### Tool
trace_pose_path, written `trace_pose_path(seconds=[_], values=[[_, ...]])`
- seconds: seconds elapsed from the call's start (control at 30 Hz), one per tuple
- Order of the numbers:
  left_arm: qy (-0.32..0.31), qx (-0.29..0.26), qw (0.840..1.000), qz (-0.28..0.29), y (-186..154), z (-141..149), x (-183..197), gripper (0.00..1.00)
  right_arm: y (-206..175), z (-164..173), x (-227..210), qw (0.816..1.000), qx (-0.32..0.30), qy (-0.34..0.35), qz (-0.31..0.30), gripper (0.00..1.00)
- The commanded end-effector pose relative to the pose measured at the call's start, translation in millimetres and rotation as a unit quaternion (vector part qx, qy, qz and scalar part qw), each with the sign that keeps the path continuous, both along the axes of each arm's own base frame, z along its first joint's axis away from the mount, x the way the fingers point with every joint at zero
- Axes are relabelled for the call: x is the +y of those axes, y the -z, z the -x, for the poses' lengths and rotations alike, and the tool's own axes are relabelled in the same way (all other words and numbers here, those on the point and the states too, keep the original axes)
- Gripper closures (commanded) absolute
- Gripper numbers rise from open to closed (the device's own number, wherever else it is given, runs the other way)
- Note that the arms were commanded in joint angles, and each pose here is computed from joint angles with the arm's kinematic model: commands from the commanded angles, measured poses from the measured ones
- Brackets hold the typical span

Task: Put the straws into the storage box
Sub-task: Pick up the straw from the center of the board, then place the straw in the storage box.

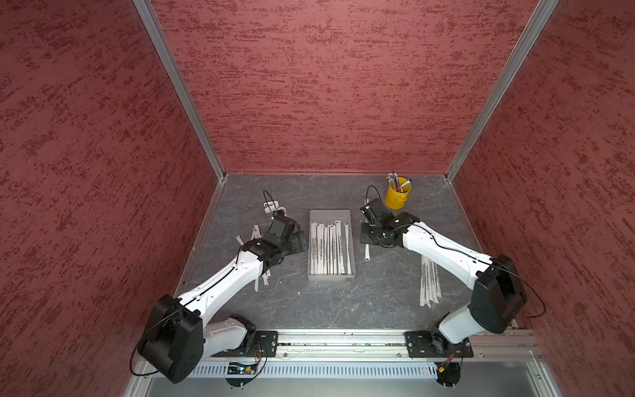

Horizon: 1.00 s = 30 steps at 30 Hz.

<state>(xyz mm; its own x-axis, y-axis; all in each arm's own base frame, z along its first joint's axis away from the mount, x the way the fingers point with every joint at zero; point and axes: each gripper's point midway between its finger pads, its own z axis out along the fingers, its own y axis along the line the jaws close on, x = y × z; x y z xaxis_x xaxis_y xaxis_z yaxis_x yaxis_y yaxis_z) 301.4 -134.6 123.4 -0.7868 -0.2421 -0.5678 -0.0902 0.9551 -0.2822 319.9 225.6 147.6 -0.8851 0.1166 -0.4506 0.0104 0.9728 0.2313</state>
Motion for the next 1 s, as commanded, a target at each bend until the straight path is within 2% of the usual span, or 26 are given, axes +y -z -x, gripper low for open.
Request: trace_pose_path(seconds=[0.0, 0.1, 0.23, 0.33, 0.7, 0.97], values=[[0.007, 0.021, 0.998, 0.051, -4, -1, -19, 0.06, -4, 11, 46, 0.999, 0.009, -0.016, -0.043, 0.96], [0.023, 0.042, 0.997, 0.065, 2, 1, -37, 0.07, 3, -5, 70, 0.999, 0.008, -0.017, -0.046, 0.96], [0.037, 0.050, 0.996, 0.067, 7, 4, -49, 0.07, 29, -21, 64, 0.999, 0.016, -0.010, 0.032, 0.96], [0.042, 0.051, 0.995, 0.069, 9, 8, -52, 0.07, 50, -20, 59, 0.997, 0.033, -0.013, 0.061, 0.96], [0.050, 0.058, 0.995, 0.070, 18, 9, -55, 0.07, 100, -6, 53, 0.993, 0.088, -0.016, 0.082, 0.92], [0.048, 0.061, 0.995, 0.065, 21, 10, -53, 0.07, 111, -6, 48, 0.992, 0.096, -0.005, 0.086, 0.92]])
